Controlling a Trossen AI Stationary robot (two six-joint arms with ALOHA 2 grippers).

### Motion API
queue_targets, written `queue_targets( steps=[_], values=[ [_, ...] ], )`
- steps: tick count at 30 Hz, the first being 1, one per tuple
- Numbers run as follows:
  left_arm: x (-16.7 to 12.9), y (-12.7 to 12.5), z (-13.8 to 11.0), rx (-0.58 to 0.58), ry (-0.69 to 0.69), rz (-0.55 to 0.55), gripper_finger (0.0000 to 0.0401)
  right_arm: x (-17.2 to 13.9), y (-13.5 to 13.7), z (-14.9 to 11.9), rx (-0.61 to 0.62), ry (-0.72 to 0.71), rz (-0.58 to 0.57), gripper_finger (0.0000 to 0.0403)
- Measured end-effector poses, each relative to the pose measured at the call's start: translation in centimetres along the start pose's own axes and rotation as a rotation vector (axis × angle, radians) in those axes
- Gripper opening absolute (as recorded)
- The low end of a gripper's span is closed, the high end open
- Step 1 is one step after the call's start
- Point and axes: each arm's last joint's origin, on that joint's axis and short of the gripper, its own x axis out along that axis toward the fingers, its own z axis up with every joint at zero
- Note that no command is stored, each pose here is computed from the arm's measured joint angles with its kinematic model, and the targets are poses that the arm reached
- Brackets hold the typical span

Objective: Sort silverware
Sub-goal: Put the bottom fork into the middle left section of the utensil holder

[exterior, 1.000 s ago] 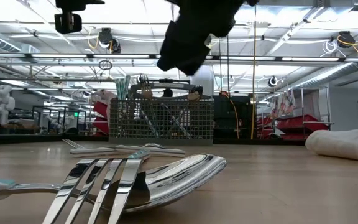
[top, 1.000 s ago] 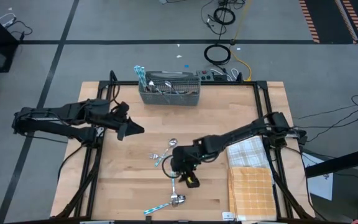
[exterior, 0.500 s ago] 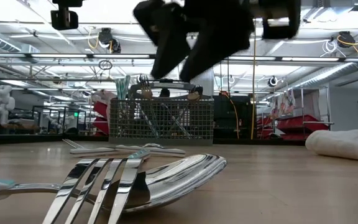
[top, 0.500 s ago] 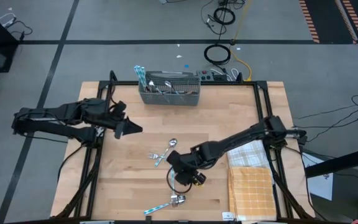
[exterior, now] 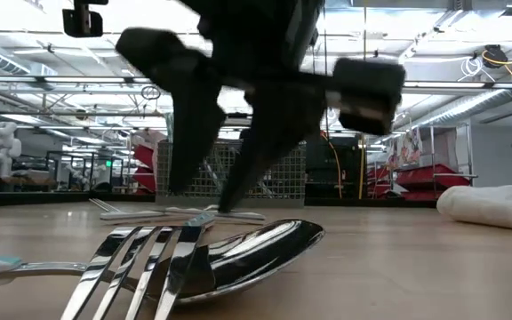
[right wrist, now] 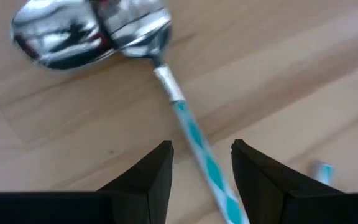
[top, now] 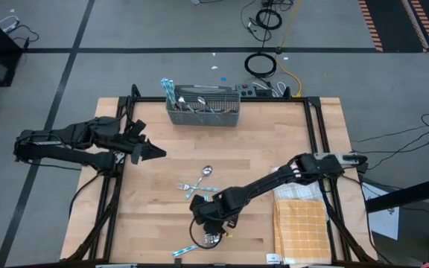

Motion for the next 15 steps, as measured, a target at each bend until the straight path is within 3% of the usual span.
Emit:
queue_targets(
  steps=[9,12,15],
  values=[
    [0.0,0.0,0.0,0.025,0.001,0.004,0.009,2.5,0.2,-0.1,-0.079,0.031,0.045,0.014],
    [0.0,0.0,0.0,0.03,0.001,0.004,0.009,3.1,0.5,-0.3,-0.079,0.051,0.067,0.01],
    [0.0,0.1,-0.1,0.033,0.007,0.011,0.009,3.4,0.9,-0.6,-0.056,0.083,0.104,0.003]
  ],
)
